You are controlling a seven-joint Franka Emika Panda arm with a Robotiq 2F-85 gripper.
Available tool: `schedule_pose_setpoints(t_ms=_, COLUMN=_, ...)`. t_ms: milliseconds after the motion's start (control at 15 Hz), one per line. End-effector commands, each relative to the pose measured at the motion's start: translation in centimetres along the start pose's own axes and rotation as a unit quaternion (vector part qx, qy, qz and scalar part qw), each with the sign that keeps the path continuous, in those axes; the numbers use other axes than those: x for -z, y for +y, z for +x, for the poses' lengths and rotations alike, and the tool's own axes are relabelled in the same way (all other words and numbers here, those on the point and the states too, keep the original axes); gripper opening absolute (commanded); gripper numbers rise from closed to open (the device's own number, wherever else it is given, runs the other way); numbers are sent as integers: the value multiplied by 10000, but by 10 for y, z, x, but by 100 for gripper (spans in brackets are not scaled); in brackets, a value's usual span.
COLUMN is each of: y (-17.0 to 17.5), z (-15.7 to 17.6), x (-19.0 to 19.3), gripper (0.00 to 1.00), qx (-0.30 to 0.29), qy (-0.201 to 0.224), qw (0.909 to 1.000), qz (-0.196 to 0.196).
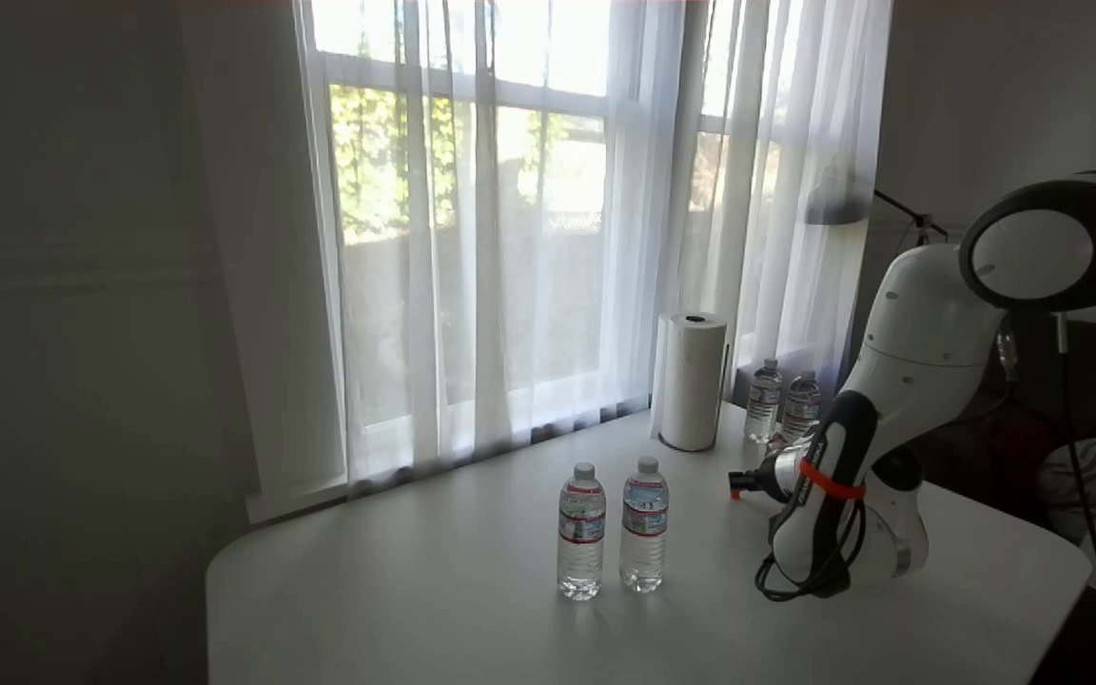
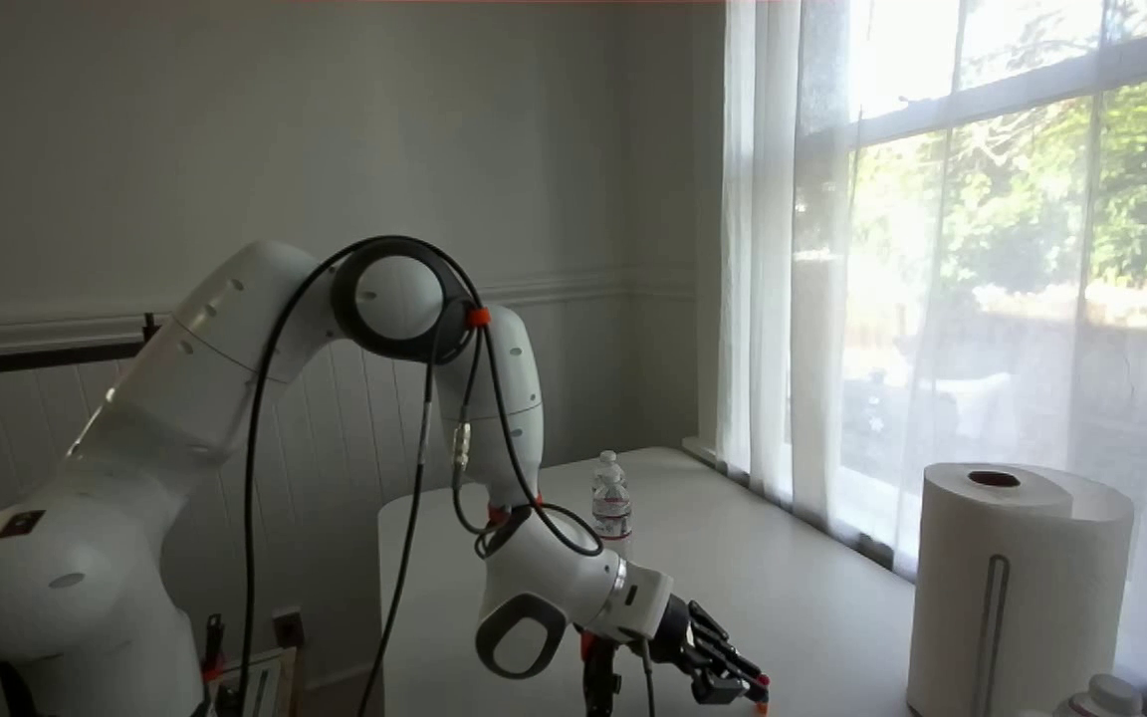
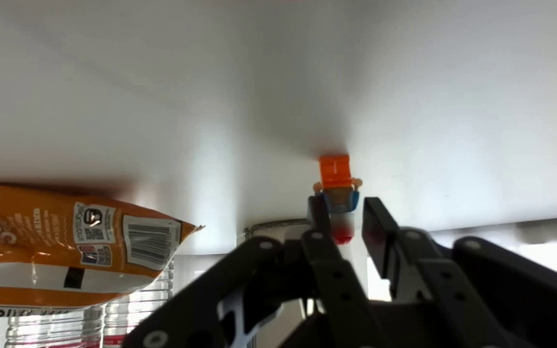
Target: Pick up the small orange toy and place it standing right side up on the table
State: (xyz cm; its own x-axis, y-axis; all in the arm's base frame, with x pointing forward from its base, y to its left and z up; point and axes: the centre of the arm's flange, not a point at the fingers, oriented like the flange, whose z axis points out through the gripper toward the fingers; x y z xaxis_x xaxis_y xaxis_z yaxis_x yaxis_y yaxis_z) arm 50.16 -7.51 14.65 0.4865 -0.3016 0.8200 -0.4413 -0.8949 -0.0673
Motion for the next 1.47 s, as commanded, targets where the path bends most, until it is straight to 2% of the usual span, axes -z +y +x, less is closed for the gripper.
schedule_pose_setpoints(t_ms=0, y=4, z=-13, x=-5, gripper=56, qx=66, qy=-49, qw=10000, qz=-15)
schedule_pose_setpoints(t_ms=400, y=2, z=-7, x=-2, gripper=99, qx=13, qy=-83, qw=9999, qz=57)
schedule_pose_setpoints(t_ms=733, y=-2, z=32, x=10, gripper=100, qx=-22, qy=-228, qw=9994, qz=267)
schedule_pose_setpoints(t_ms=1067, y=-8, z=85, x=24, gripper=100, qx=10, qy=-839, qw=9953, qz=487)
schedule_pose_setpoints(t_ms=1400, y=-7, z=140, x=37, gripper=100, qx=81, qy=-1583, qw=9871, qz=223)
